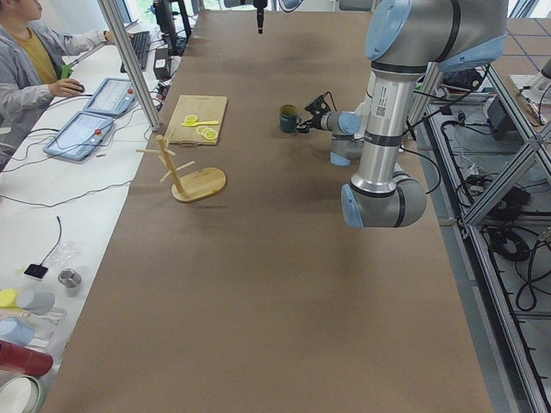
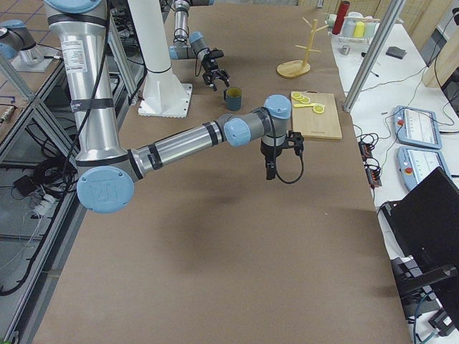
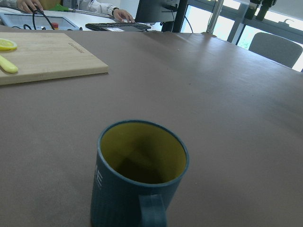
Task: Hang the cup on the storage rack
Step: 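Move the left gripper down to the teal mug's handle, then close the left gripper on the mug handle and lift the mug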
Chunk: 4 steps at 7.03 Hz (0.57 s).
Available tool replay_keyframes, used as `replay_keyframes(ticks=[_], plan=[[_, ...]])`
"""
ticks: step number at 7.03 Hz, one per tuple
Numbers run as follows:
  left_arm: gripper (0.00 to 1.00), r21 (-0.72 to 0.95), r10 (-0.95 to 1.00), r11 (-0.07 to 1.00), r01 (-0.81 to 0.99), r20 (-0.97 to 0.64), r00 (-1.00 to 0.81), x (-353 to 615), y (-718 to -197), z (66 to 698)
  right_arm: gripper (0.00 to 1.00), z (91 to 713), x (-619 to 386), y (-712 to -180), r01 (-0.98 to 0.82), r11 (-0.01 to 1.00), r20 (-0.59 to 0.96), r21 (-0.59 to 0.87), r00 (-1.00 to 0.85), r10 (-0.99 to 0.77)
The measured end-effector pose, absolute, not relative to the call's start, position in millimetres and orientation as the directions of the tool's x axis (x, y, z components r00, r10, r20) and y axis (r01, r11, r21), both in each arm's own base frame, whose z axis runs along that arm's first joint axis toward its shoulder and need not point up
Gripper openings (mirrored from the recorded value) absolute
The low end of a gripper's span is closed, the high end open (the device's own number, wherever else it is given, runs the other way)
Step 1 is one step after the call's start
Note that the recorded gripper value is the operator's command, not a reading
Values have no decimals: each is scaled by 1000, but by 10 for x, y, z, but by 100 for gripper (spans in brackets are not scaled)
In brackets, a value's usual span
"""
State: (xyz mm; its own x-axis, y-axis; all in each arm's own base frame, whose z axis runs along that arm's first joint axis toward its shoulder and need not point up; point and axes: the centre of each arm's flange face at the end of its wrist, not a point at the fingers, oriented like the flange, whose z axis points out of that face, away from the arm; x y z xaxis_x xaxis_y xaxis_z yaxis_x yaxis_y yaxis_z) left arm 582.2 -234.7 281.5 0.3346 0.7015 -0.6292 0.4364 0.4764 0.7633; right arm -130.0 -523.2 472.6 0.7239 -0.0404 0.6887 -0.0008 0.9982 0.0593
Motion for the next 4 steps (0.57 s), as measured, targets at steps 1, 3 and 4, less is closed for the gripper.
replay_keyframes(ticks=[1, 3, 4], plan=[[93, 766, 703, 470, 439, -625, 339, 5812, -2376, 2801, 100, 4721, -1305, -5233, 0, 998, 690, 60, 723, -41], [91, 769, 700, 461, 442, -622, 353, 5790, -2457, 2804, 100, 4718, -1307, -5236, 0, 998, 691, 59, 722, -41], [89, 771, 698, 459, 442, -621, 358, 5790, -2484, 2809, 100, 4719, -1307, -5239, -1, 998, 689, 59, 724, -40]])
